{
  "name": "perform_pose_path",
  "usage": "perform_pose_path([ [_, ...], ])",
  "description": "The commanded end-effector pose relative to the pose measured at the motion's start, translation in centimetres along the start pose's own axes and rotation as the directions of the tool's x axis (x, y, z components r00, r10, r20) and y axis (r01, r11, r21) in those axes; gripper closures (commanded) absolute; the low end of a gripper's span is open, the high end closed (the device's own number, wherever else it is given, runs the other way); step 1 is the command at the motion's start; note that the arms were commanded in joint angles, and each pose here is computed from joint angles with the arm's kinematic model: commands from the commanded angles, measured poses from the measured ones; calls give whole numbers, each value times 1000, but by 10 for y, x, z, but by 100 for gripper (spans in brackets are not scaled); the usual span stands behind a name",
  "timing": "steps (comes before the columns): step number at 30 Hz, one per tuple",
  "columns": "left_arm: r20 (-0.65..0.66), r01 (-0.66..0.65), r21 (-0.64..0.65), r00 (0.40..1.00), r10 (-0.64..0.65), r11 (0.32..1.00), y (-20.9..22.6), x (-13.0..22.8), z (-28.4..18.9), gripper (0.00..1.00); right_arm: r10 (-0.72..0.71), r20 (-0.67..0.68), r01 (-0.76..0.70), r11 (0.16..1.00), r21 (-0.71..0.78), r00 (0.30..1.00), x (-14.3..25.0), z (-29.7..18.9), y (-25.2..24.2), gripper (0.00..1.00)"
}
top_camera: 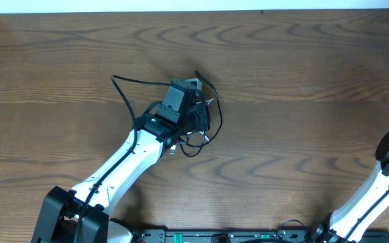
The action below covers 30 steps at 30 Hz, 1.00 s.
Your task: Untangle cables
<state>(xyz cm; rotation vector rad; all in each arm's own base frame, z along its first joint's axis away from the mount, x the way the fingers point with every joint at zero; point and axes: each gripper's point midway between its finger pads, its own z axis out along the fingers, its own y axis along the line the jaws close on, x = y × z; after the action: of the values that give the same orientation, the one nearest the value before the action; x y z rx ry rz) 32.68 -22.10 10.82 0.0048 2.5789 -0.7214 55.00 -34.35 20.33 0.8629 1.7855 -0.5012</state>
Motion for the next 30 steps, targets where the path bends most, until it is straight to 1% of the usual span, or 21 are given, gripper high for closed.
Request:
perform_pose_path([
  [1, 4, 11, -13, 1000, -11, 1000, 2, -1, 2, 93, -60, -19, 62, 986, 153, 998, 18, 16, -35, 99],
  [3, 5, 11, -13, 1000, -11, 1000, 2, -1, 2, 93, -100, -28, 103, 968, 230, 995, 22, 20, -53, 99],
  [5, 5, 11, -13, 1000, -11, 1000, 2, -1, 2, 92, -138, -37, 143, 952, 272, 990, 26, 24, -63, 99],
  [10, 5, 11, -13, 1000, -11, 1000, 2, -1, 2, 92, -262, -67, 270, 925, 268, 963, 43, 39, -66, 99],
  [14, 5, 11, -13, 1000, -11, 1000, 2, -1, 2, 92, -279, -82, 290, 930, 226, 957, 66, 52, -55, 98],
  [15, 5, 11, -13, 1000, -11, 1000, 2, -1, 2, 93, -282, -85, 294, 935, 198, 956, 72, 55, -49, 88],
  [16, 5, 11, -13, 1000, -11, 1000, 2, -1, 2, 92, -284, -84, 294, 942, 160, 955, 75, 57, -41, 66],
  [17, 5, 11, -13, 1000, -11, 1000, 2, -1, 2, 93, -287, -84, 295, 950, 106, 954, 80, 58, -31, 25],
  [18, 5, 11, -13, 1000, -11, 1000, 2, -1, 2, 92, -289, -80, 293, 955, 43, 954, 83, 59, -19, 1],
  [20, 5, 11, -14, 1000, -11, 1000, 2, -1, 2, 92, -290, -71, 285, 956, -74, 954, 88, 58, 4, 1],
  [22, 7, 11, -16, 1000, -11, 1000, 2, -1, 2, 92, -270, -80, 258, 957, -133, 960, 94, 55, 19, 1],
  [25, 7, 11, -16, 1000, -11, 1000, 2, -1, 2, 92, -285, -131, 261, 949, -177, 949, 111, 47, 35, 1],
  [28, 7, 11, -16, 1000, -11, 1000, 2, -1, 2, 92, -327, -201, 284, 935, -214, 923, 131, 33, 52, 1],
  [30, 7, 11, -16, 1000, -11, 1000, 2, -1, 2, 92, -347, -218, 294, 925, -241, 912, 135, 22, 65, 1],
])
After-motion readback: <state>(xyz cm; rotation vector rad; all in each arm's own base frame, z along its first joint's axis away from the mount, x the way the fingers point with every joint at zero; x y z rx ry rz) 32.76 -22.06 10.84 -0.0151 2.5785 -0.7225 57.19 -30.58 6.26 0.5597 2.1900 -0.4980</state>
